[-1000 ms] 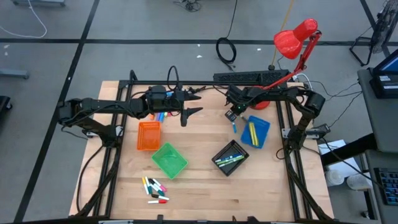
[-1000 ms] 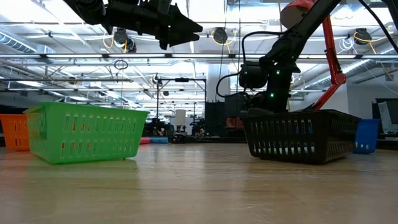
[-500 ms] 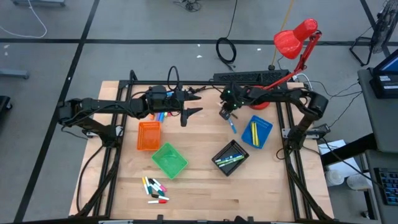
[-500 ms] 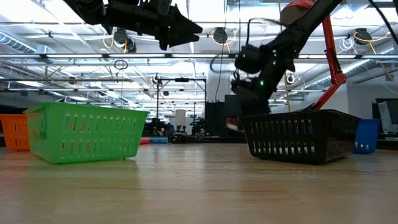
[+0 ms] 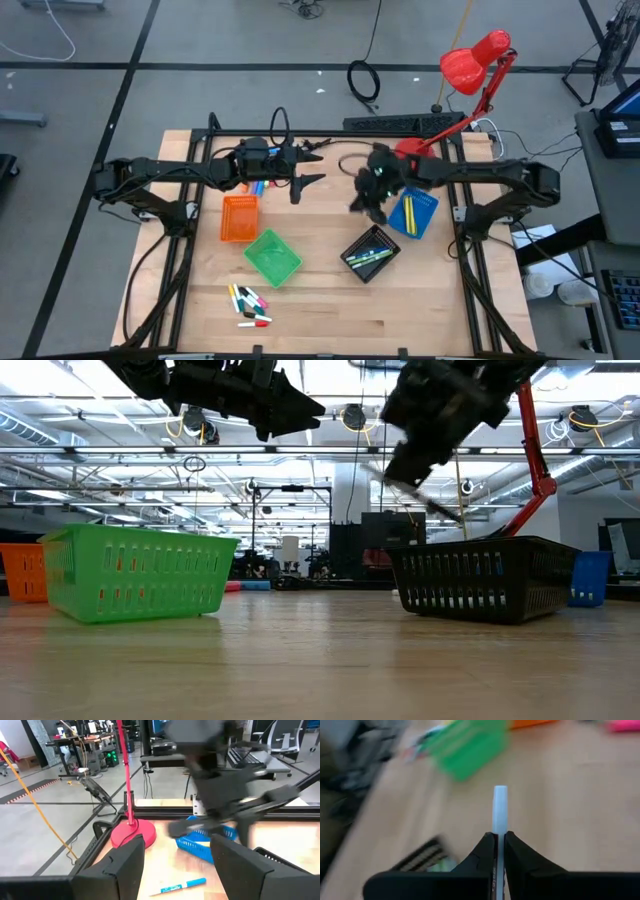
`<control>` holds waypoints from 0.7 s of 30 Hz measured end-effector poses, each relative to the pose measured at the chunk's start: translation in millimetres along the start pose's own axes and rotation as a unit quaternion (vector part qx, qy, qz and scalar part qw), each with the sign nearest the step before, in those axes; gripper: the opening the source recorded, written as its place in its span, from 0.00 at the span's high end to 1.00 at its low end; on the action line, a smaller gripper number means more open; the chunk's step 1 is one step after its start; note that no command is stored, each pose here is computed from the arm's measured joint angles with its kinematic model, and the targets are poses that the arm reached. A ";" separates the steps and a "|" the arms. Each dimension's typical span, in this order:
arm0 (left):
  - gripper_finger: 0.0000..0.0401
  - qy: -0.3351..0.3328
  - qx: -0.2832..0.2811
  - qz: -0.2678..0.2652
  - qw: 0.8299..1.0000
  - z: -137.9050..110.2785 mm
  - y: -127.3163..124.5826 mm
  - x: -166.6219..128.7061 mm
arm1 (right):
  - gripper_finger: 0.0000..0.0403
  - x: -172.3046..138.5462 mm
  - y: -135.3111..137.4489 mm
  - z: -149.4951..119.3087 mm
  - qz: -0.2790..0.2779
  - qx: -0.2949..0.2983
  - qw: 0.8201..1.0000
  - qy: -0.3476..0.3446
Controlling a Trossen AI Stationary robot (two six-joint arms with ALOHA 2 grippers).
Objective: Pick & Place Markers
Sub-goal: Put the brown marker pen into the black basket
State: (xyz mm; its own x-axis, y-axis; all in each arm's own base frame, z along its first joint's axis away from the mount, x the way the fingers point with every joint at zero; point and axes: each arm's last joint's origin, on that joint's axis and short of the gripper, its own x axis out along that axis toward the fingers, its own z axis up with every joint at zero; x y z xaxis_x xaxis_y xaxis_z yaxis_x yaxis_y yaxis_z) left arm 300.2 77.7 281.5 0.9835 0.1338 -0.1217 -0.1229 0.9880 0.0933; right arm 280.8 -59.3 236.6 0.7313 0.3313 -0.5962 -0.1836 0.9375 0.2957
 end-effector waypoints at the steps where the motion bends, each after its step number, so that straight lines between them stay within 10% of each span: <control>1: 0.43 0.000 0.000 0.000 1.000 0.0 0.0 0.0 | 0.97 2.7 7.6 -4.3 0.021 -0.007 1.000 0.004; 21: 0.43 0.000 -0.005 0.000 1.000 0.0 0.0 0.0 | 0.83 34.4 43.8 -50.7 0.085 0.009 0.996 -0.020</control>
State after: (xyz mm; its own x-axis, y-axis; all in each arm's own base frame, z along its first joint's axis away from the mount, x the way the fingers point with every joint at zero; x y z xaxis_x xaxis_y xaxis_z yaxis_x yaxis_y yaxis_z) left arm 300.2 77.7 281.5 0.9835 0.1338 -0.1215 -0.1243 0.9888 0.0828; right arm 264.6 -1.5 191.2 0.7168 0.4803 -0.5054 -0.2958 0.8659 0.4033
